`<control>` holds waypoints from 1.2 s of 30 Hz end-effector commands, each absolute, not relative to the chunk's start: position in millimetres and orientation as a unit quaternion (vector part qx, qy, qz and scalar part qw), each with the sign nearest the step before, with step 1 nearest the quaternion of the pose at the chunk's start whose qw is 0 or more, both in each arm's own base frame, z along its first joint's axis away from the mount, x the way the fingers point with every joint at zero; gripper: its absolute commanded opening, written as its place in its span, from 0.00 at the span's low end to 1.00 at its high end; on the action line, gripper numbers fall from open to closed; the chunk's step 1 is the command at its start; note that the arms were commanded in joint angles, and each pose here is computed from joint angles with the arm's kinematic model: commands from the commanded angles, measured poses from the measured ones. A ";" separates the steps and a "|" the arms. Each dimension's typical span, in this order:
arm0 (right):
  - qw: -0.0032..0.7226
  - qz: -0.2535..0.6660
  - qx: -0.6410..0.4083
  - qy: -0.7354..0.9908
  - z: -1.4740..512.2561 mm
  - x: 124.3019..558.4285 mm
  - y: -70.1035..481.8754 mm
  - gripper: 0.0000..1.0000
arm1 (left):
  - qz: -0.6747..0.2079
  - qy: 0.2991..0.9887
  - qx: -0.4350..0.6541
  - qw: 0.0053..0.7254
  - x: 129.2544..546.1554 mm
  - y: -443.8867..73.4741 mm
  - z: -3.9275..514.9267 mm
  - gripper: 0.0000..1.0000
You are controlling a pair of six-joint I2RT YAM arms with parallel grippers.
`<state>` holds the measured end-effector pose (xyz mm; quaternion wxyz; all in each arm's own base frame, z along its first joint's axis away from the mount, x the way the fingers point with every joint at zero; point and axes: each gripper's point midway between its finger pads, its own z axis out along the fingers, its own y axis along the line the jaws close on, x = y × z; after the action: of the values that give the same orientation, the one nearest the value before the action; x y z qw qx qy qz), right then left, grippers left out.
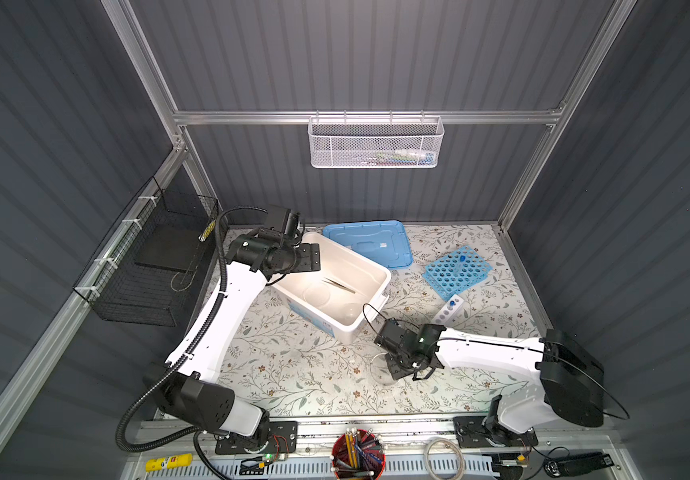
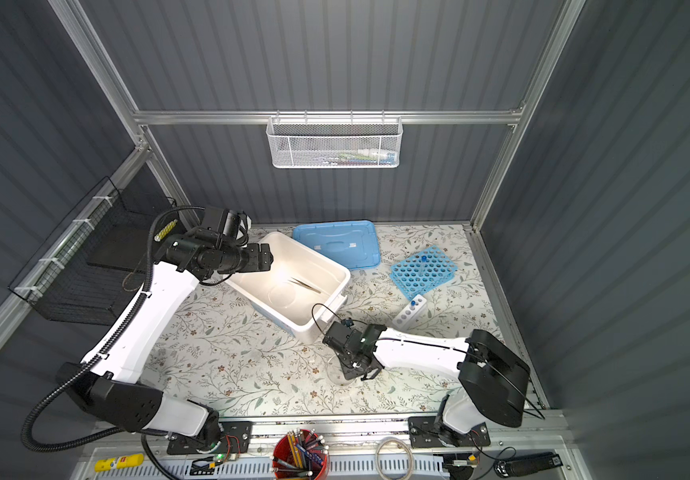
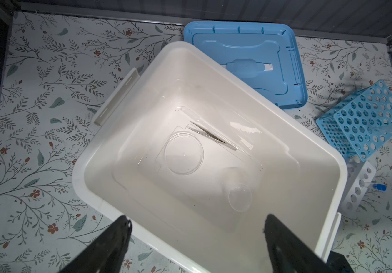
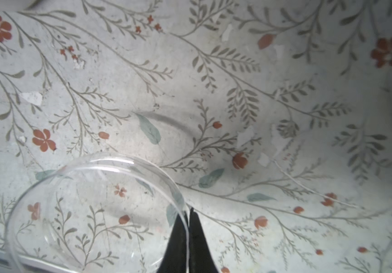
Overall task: Organize the chemistry lab equipment
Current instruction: 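Lower the right gripper onto the clear dish rim on the table and grip it, then carry the clear dish over the bin with the right gripper while the left draws back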
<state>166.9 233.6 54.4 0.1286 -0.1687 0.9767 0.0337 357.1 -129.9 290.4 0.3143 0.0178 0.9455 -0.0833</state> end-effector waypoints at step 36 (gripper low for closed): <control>0.237 0.149 -0.200 0.939 239.6 369.9 332.4 0.00 | -0.083 0.963 -0.106 0.235 535.2 -65.7 189.9 0.84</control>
<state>373.0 330.4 240.9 0.2551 -0.1830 0.9387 0.1425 539.1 -62.0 196.8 0.2538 -0.1023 0.9592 -0.0706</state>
